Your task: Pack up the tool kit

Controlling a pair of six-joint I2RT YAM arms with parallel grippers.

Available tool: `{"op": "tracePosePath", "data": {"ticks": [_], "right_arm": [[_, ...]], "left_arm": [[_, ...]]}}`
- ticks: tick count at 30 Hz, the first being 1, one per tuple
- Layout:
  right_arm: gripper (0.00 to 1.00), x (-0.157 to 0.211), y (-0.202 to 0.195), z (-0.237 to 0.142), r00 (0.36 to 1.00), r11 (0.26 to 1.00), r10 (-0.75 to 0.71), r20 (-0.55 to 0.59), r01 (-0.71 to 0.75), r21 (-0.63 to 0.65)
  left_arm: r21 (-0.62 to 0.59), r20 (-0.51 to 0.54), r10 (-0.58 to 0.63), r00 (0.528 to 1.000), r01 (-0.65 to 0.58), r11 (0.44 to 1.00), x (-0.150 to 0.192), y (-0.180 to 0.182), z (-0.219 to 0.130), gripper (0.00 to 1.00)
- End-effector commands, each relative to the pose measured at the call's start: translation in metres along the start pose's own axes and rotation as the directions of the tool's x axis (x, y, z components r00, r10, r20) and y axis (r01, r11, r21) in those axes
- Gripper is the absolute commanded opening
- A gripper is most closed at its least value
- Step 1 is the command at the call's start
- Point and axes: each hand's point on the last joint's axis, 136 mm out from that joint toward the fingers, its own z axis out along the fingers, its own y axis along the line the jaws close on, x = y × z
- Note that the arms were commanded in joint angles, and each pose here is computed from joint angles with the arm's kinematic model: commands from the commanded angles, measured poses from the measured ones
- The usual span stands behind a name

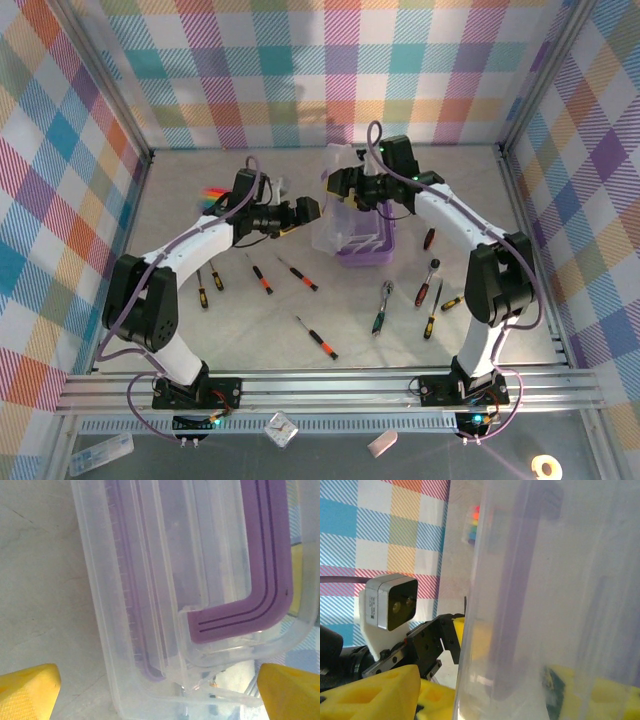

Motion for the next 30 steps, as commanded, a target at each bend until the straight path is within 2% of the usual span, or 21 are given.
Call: {"op": "tracePosePath", "data": {"ticks": [1, 11, 17, 25, 30], "right_arm": [[0.66, -0.006, 0.012, 0.001, 1.000, 1.000, -0.021, 0.018, 0.021, 0.006], [0.67, -0.008, 0.022, -0.023, 0.995, 0.990, -0.081, 0.065, 0.072, 0.123], [0.67, -0.001, 0.034, -0.016, 0.994, 0.985, -0.101, 0.052, 0.092, 0.147], [0.67, 0.001, 0.059, -0.003, 0.991, 0.985, -0.128, 0.033, 0.123, 0.119], [0.67, 0.002, 0.058, -0.007, 0.987, 0.978, -0.155, 0.043, 0.147, 0.145]], "left_arm": [[0.125, 0.088, 0.033, 0.996, -0.044, 0.991, -0.017, -0.031, -0.019, 1.00], [0.190, 0.106, 0.071, 0.992, -0.091, 0.978, -0.022, -0.053, -0.033, 1.00], [0.242, 0.101, 0.058, 0.993, -0.081, 0.967, -0.022, -0.055, -0.027, 0.98], [0.165, 0.153, 0.051, 0.987, -0.076, 0.983, -0.028, -0.043, -0.029, 1.00], [0.148, 0.134, 0.036, 0.990, -0.055, 0.987, -0.027, -0.032, -0.018, 1.00]]}}
